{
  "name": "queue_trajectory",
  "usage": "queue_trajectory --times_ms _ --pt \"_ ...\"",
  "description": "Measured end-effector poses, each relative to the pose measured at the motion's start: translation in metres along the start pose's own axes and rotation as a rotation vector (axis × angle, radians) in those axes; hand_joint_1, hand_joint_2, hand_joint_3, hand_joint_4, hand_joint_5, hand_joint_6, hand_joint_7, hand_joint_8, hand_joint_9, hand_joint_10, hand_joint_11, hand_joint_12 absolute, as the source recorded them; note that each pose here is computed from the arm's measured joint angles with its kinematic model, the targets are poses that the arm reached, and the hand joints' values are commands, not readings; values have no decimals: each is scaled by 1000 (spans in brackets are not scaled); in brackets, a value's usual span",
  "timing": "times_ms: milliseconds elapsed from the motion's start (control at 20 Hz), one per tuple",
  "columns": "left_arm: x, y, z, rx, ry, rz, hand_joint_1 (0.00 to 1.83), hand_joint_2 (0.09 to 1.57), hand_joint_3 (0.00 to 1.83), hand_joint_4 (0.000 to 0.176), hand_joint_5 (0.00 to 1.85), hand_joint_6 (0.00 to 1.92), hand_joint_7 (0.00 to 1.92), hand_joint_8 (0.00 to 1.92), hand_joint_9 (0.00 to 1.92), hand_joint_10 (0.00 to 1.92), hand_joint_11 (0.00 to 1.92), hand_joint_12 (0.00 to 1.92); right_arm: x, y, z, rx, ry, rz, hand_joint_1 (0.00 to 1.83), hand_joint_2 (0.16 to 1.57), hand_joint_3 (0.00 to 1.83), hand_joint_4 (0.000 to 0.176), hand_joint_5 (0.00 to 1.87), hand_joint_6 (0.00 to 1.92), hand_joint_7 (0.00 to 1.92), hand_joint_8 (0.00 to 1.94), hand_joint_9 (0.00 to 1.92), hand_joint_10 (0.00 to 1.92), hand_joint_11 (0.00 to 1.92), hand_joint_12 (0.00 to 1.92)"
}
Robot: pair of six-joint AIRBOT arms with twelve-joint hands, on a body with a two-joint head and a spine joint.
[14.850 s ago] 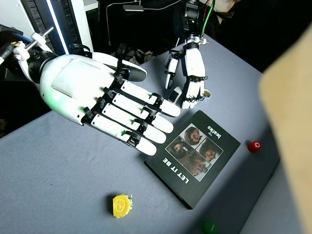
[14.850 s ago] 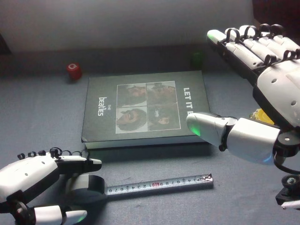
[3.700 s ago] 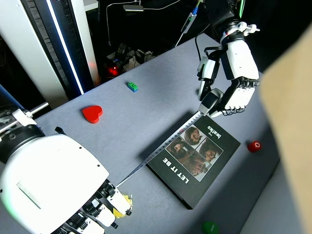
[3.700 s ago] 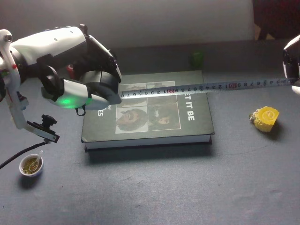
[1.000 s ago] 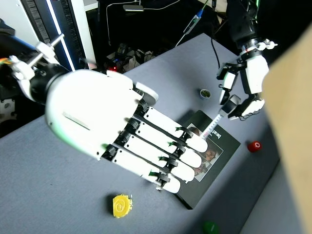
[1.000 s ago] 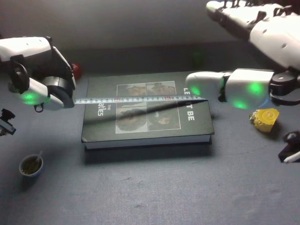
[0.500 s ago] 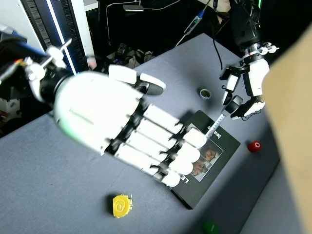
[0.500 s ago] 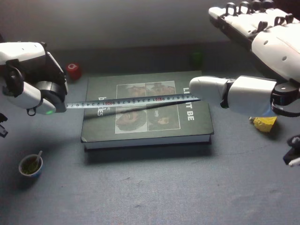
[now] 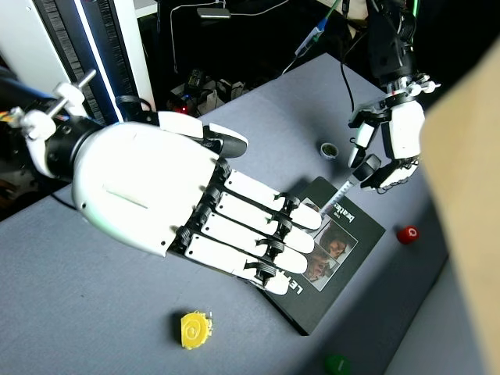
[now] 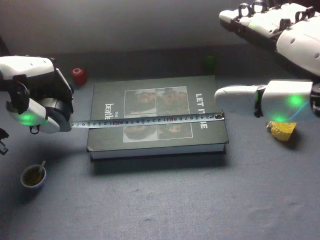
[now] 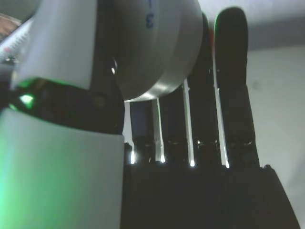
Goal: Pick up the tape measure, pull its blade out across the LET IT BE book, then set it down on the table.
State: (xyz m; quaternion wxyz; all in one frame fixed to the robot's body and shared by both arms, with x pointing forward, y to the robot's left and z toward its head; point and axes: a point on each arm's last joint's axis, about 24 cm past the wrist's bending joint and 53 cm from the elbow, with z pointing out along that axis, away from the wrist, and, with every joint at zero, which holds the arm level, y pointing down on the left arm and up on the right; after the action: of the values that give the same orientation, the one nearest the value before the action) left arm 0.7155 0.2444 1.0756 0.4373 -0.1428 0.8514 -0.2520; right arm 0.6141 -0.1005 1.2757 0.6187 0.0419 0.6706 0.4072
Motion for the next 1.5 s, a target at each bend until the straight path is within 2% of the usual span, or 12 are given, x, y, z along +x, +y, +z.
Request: queue_trajectory --times_ms 250,850,900,950,1000,1150,1250,1500 --pt "4 2 0 -5 8 9 1382 1085 0 0 1054 692 1088 894 879 1222 744 1176 1 -1 2 -36 45 -53 81 1048 9 0 9 1 53 1 46 1 0 566" --pt "6 0 0 -1 13 22 1383 1079 0 0 1070 667 1100 865 897 1208 765 1170 -1 4 2 -55 33 -75 80 1054 9 0 9 1 53 0 48 1 0 565" --pt "8 -1 0 2 15 12 1383 1079 0 0 1069 667 1100 864 897 1208 765 1169 -1 4 2 -56 31 -76 80 1054 8 0 9 1 53 0 48 1 0 564" --pt "10 -3 0 4 20 -7 1383 1079 0 0 1070 667 1099 865 897 1208 764 1167 -1 4 2 -57 30 -78 80 1054 8 0 9 1 53 0 48 1 0 564" --pt "23 -18 -1 25 60 -24 1383 1079 0 0 1070 667 1099 865 897 1208 763 1166 -2 5 2 -58 26 -79 80 1054 8 0 9 1 53 0 48 1 0 564" --pt "29 -28 -3 43 78 -28 1383 1080 0 0 1077 656 1094 874 892 1212 756 1161 -2 5 2 -60 26 -82 80 1057 9 0 10 1 54 0 49 1 0 564" --pt "26 -33 -5 54 74 -23 1383 1079 0 0 1086 652 1091 877 891 1211 756 1158 -2 5 2 -60 25 -82 80 1057 8 0 10 1 54 0 49 1 0 565" --pt "3 -44 -14 83 28 -21 1384 1079 0 0 1071 668 1101 866 894 1204 745 1150 -5 7 2 -66 18 -88 83 1056 6 0 15 2 54 0 49 1 0 567"
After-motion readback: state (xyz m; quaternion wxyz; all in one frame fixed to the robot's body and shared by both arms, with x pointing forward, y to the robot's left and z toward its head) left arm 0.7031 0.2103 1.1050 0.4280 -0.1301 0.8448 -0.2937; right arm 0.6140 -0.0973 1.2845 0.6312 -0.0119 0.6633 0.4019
